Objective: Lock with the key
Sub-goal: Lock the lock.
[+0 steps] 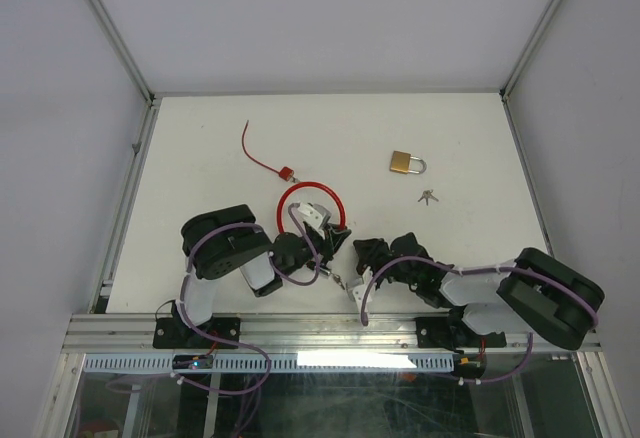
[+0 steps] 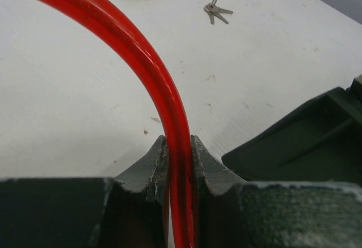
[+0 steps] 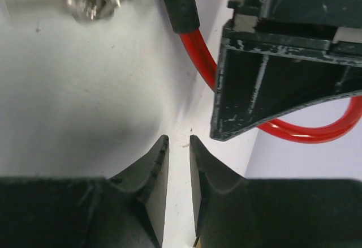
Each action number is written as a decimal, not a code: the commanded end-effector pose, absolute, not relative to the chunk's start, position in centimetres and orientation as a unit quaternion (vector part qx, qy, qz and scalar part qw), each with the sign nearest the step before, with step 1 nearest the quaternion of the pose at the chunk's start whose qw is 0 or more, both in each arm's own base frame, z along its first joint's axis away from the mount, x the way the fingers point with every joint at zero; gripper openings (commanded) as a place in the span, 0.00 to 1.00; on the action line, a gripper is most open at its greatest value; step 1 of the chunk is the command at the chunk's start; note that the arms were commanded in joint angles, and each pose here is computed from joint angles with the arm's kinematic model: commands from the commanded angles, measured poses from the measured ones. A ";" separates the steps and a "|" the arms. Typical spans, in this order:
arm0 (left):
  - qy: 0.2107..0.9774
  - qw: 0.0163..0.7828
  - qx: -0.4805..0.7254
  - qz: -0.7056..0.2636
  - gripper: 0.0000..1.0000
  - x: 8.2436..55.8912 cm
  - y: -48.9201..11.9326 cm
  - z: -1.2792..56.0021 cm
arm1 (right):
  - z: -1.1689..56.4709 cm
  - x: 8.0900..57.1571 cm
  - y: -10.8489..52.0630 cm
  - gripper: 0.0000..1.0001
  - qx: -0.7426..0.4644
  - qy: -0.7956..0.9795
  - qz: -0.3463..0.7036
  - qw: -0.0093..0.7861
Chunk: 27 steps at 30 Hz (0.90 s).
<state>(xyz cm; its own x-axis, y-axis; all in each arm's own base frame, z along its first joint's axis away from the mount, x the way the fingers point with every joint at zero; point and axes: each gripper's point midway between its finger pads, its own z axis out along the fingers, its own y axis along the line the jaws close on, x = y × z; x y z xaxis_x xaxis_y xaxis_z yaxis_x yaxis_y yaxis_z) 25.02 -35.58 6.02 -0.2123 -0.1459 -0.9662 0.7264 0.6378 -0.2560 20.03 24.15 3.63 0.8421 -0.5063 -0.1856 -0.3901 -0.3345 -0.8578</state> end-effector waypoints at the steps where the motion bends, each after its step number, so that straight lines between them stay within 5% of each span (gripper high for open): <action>1: 0.602 0.659 0.202 -0.403 0.00 24.8 -35.8 11.3 | 5.7 20.8 24.7 0.23 -0.801 0.270 -0.070 0.530; 9: 0.602 0.665 0.184 -0.402 0.00 25.5 -36.0 11.6 | 6.9 20.9 24.2 0.23 -0.800 0.276 -0.073 0.527; 18: 0.601 0.656 0.176 -0.422 0.00 25.9 -36.2 11.9 | 9.7 22.5 24.7 0.28 -0.677 0.527 0.132 0.496; 27: 0.584 0.654 0.173 -0.450 0.00 25.7 -36.5 13.7 | 15.2 21.7 24.5 0.34 -0.612 0.563 0.336 0.442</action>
